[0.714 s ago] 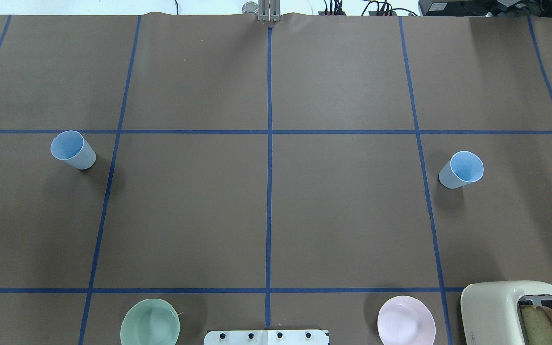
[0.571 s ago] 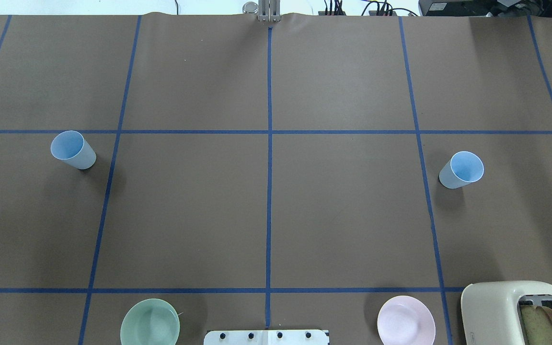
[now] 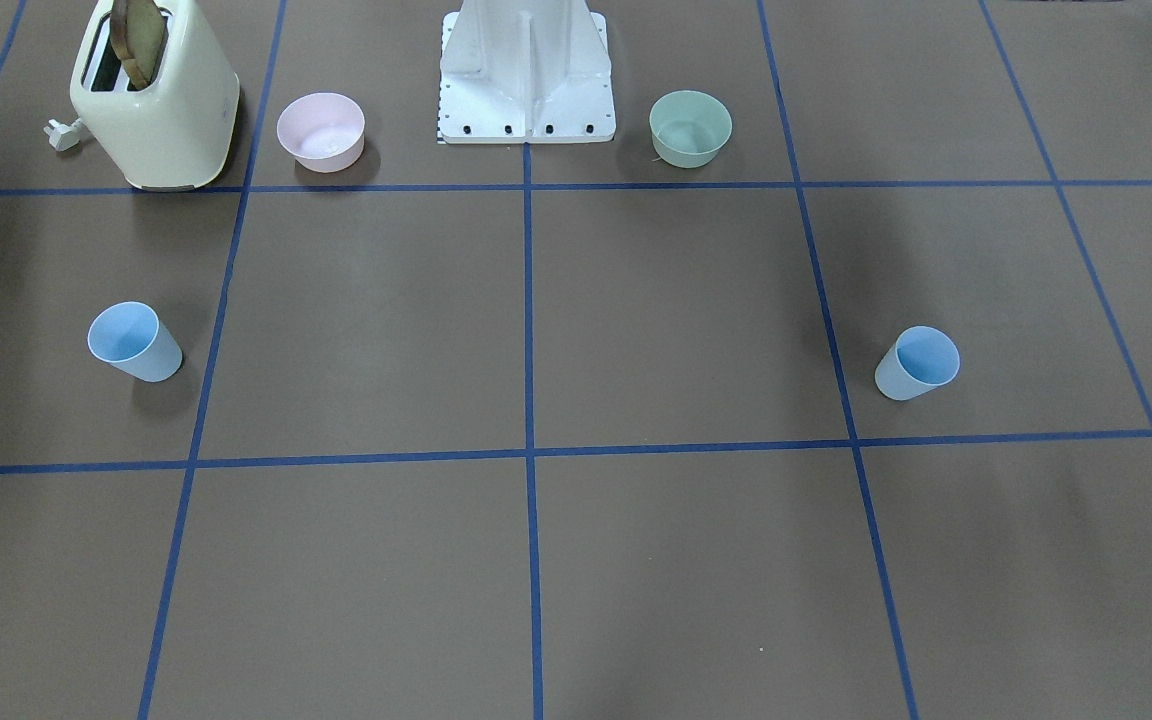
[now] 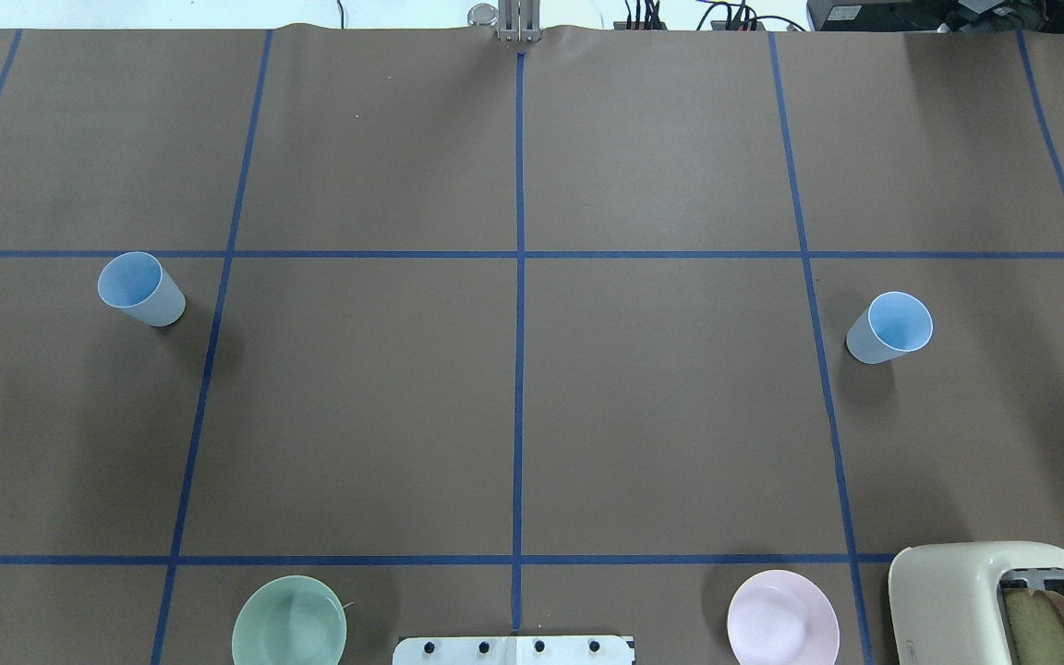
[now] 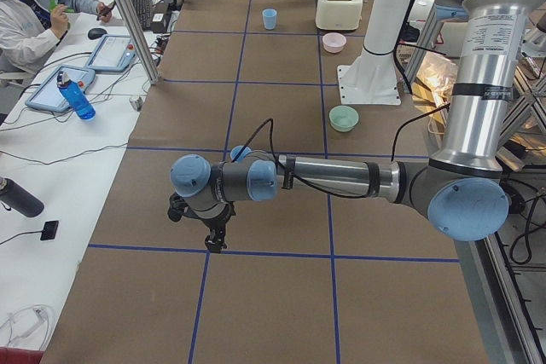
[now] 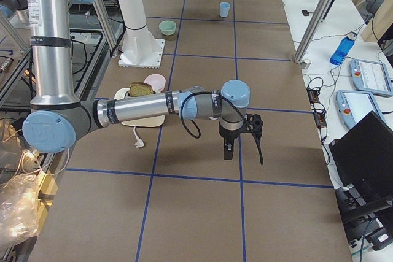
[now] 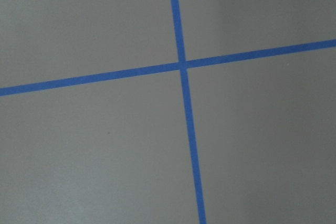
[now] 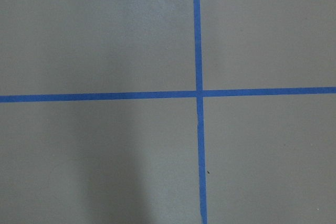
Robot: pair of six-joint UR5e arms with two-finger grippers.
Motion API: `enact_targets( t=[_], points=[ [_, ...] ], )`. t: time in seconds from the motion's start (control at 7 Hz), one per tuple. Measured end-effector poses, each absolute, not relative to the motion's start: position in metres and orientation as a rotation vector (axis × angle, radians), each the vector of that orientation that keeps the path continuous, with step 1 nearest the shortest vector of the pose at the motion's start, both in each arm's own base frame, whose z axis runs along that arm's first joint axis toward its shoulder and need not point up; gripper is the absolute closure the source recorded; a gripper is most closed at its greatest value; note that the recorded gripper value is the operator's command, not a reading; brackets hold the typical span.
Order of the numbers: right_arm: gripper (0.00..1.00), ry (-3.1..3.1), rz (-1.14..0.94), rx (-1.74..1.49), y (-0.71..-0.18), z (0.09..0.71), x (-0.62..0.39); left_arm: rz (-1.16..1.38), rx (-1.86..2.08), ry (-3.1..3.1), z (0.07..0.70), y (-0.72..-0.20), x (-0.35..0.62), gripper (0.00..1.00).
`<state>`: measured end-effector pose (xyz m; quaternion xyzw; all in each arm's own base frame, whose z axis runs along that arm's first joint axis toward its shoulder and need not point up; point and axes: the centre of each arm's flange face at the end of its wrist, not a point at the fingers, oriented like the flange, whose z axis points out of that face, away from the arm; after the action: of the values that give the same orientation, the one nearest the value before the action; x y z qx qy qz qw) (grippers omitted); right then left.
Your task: Stack blue cups with both arms
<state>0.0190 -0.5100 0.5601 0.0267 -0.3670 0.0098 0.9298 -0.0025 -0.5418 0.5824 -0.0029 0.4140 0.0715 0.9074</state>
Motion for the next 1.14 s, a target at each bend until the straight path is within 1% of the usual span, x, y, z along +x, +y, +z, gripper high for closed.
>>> enact_targets(
  t=[0.29,0.57,0.71,1.0,1.14],
  points=[
    [0.00,-0.764,-0.048,0.081,-0.529,0.531,-0.023,0.141,-0.005,0.875,0.518,-0.556,0.058,0.02],
    [0.00,-0.783,-0.092,0.097,-0.522,0.510,-0.048,0.141,0.003,0.924,0.483,-0.564,0.123,0.02],
    [0.01,-0.792,-0.116,0.099,-0.511,0.503,-0.063,0.133,0.001,0.944,0.475,-0.562,0.156,0.02],
    [0.01,-0.835,-0.128,0.131,-0.475,0.508,-0.089,0.128,0.005,0.967,0.481,-0.565,0.195,0.03],
    [0.01,-0.857,-0.123,0.138,-0.461,0.511,-0.107,0.126,0.012,0.963,0.487,-0.567,0.204,0.06]
  ],
)
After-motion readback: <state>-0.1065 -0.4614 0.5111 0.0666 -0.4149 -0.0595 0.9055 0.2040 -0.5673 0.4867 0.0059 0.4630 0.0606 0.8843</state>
